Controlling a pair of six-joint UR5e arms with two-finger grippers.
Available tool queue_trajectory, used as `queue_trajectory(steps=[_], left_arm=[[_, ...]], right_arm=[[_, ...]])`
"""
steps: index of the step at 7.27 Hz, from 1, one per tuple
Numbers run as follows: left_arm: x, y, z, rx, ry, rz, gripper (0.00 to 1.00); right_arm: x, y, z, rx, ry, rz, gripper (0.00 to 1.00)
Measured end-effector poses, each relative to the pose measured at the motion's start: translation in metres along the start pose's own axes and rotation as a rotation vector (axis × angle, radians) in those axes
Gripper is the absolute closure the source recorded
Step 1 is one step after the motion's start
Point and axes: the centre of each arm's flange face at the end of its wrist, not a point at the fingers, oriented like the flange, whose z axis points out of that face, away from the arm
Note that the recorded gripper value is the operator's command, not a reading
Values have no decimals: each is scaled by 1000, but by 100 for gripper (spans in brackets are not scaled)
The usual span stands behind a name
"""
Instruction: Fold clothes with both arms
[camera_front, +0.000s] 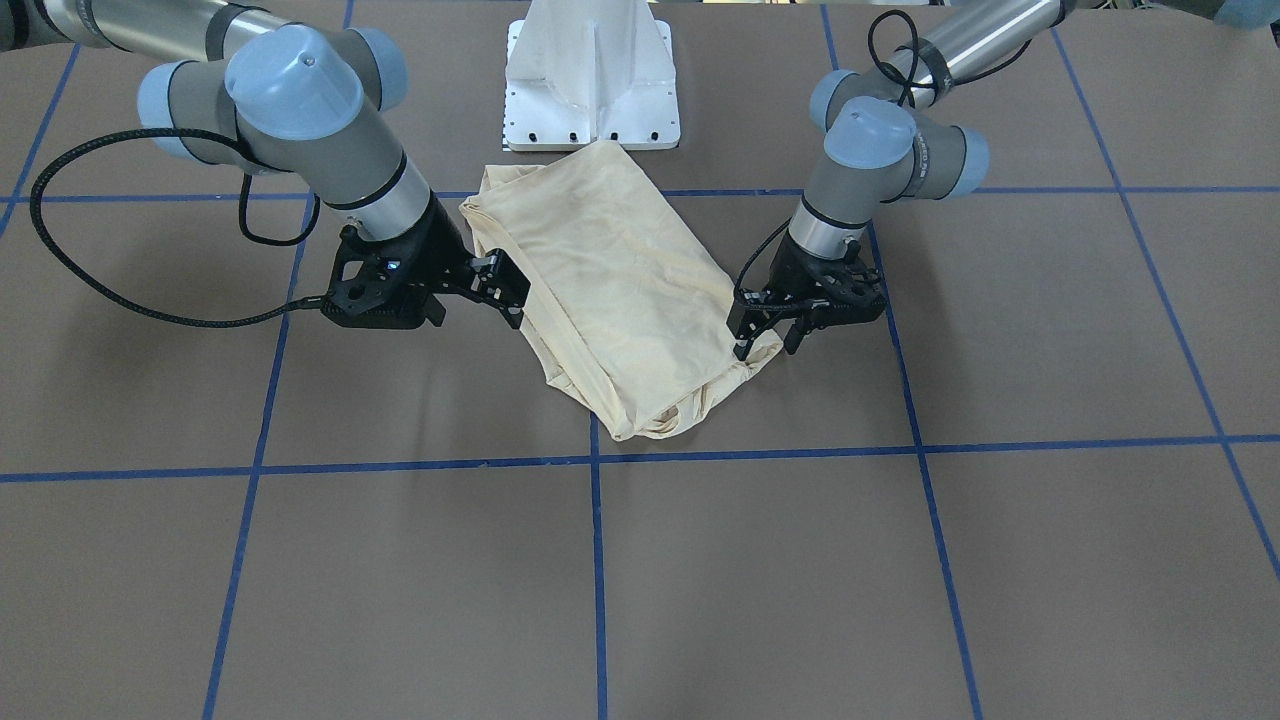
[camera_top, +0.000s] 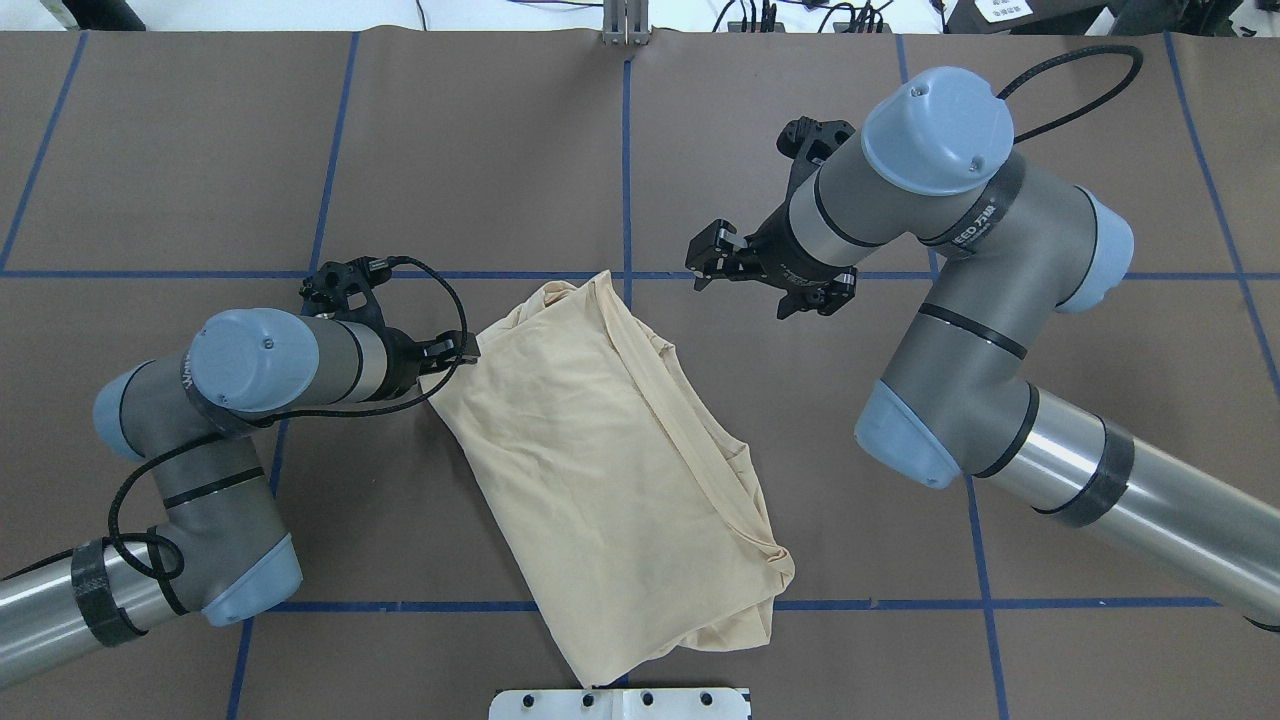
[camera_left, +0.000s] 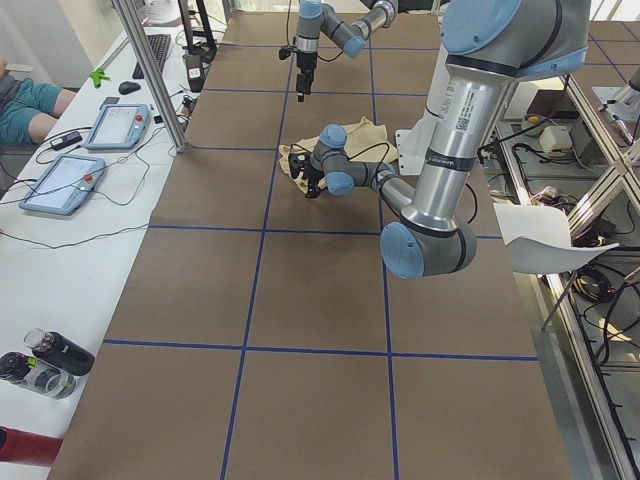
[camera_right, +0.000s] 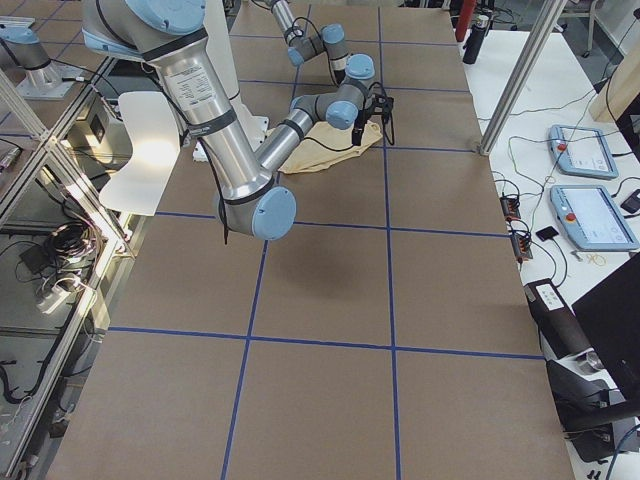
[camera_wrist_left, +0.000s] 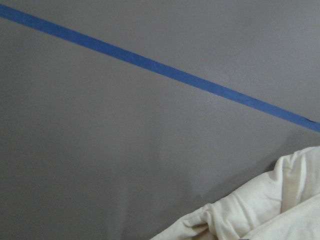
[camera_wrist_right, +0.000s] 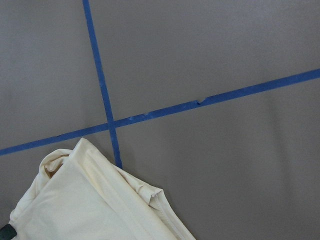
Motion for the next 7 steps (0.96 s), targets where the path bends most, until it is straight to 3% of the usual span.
queue_trajectory(steps=[1, 3, 4, 5, 7], left_arm=[[2, 0, 3, 0, -3, -1, 56], [5, 0, 3, -2, 2, -2, 71], [7, 0, 0, -5, 8, 0, 92], [9, 0, -3, -6, 13, 1, 100], [11, 0, -4, -4, 13, -5, 100]], right_arm=[[0, 0, -1, 1, -1, 0, 0], [0, 0, -1, 1, -3, -1, 0], [-1, 0, -2, 0, -3, -1, 0], [-1, 1, -2, 0, -4, -1, 0], [-1, 0, -3, 1, -4, -1, 0]])
